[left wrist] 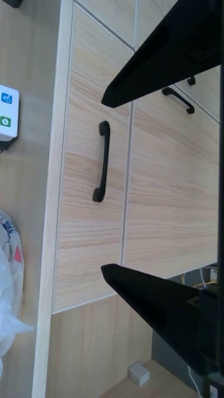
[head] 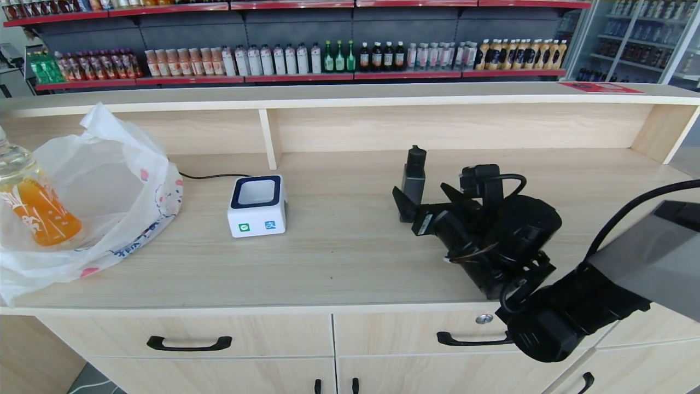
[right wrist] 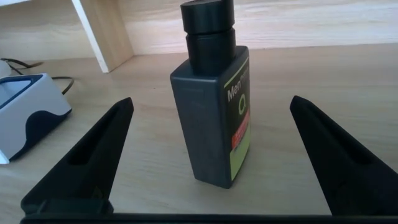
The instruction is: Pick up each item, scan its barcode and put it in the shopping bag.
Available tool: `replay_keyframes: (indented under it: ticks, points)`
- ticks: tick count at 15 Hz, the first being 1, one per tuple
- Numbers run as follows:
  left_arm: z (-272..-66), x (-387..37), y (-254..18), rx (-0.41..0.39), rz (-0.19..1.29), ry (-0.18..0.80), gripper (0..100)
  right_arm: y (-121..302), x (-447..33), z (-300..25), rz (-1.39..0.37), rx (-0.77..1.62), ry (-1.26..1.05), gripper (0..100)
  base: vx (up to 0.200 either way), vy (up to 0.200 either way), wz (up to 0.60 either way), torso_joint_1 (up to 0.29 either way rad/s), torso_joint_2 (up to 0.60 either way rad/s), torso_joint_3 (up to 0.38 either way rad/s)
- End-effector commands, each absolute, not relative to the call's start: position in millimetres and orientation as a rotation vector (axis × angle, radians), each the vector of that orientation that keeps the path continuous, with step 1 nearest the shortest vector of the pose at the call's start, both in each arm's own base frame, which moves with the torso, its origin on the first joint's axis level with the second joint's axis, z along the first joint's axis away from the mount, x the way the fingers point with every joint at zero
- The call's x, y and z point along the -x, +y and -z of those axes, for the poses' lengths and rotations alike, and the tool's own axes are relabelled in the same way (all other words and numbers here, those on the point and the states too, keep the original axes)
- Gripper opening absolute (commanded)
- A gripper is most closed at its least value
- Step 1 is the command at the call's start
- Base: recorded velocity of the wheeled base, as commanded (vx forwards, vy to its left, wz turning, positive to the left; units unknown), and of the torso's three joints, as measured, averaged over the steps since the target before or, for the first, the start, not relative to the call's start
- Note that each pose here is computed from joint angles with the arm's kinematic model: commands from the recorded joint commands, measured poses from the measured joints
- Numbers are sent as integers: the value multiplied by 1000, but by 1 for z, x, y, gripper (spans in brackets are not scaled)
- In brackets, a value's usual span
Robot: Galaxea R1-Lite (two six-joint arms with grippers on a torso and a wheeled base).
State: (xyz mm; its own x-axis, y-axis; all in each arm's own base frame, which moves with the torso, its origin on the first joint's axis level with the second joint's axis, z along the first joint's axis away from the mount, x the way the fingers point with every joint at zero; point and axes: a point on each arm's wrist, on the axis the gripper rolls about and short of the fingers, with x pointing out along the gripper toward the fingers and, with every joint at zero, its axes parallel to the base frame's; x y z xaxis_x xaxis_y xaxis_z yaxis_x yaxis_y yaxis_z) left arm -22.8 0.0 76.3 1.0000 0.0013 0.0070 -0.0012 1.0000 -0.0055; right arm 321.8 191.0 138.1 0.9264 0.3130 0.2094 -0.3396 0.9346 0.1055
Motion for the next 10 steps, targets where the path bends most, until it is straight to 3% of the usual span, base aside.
replay_keyframes:
  ticks: [1,10]
  points:
    - [-76,23,0,6,-2,-8,100,193,-324,-139,-338,-143,-186,100,0,0,0,0,0,0]
    - [-77,23,0,6,-2,-11,100,202,-339,-134,-335,-145,-130,100,0,0,0,0,0,0]
